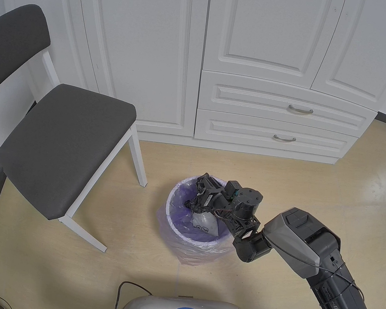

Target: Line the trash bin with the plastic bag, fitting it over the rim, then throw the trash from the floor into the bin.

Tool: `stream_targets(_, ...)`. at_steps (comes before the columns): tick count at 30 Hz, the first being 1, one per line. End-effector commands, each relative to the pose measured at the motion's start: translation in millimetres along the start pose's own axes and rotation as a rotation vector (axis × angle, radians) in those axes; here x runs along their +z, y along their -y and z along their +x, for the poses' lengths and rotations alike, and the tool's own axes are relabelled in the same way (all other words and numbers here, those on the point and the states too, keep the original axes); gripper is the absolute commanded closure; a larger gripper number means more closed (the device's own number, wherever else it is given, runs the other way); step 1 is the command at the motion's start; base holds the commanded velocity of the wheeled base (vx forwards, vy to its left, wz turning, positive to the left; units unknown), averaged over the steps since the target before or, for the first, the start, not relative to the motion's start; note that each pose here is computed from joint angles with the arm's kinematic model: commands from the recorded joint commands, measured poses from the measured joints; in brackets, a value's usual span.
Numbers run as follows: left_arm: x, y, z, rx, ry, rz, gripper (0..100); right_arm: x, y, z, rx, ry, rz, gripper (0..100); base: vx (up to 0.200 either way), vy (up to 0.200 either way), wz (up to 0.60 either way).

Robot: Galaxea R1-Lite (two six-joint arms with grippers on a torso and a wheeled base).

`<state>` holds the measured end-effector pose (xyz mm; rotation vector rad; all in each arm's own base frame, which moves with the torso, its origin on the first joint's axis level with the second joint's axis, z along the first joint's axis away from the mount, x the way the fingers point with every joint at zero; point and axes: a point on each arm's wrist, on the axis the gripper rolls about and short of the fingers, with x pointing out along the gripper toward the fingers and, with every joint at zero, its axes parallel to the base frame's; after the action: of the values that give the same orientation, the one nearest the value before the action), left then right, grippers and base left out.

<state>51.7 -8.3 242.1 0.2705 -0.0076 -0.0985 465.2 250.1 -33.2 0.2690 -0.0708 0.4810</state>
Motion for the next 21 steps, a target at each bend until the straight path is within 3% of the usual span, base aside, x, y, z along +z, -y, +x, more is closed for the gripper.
stream_targets(1,0.3,-0.1,-0.1,0.001,0.003,0.000,0,2.7,-1.2,-1.8,0.009,0.024,-0.003,100,0.000,0.000,0.00)
stream_targets(5,0.3,-0.1,-0.5,0.001,0.003,0.000,0,13.5,-3.9,-6.4,0.015,0.026,-0.004,100,0.000,0.000,0.00)
stream_targets(10,0.2,-0.1,-0.1,0.000,0.001,0.000,0,25.1,-7.4,-29.7,0.058,-0.053,-0.011,100,0.000,0.000,0.00)
stream_targets(15,-0.3,0.1,0.3,0.000,-0.002,0.000,0,24.7,-8.4,-33.4,0.075,-0.068,-0.025,100,0.000,0.000,0.00)
stream_targets(16,-0.3,0.1,0.3,0.000,-0.002,0.000,0,25.5,-8.7,-32.2,0.078,-0.062,-0.029,0,0.000,0.000,0.00)
stream_targets(21,-0.8,0.3,0.8,-0.001,-0.005,0.001,0,20.2,-14.8,-14.7,0.086,-0.014,0.011,0,0.000,0.000,0.00)
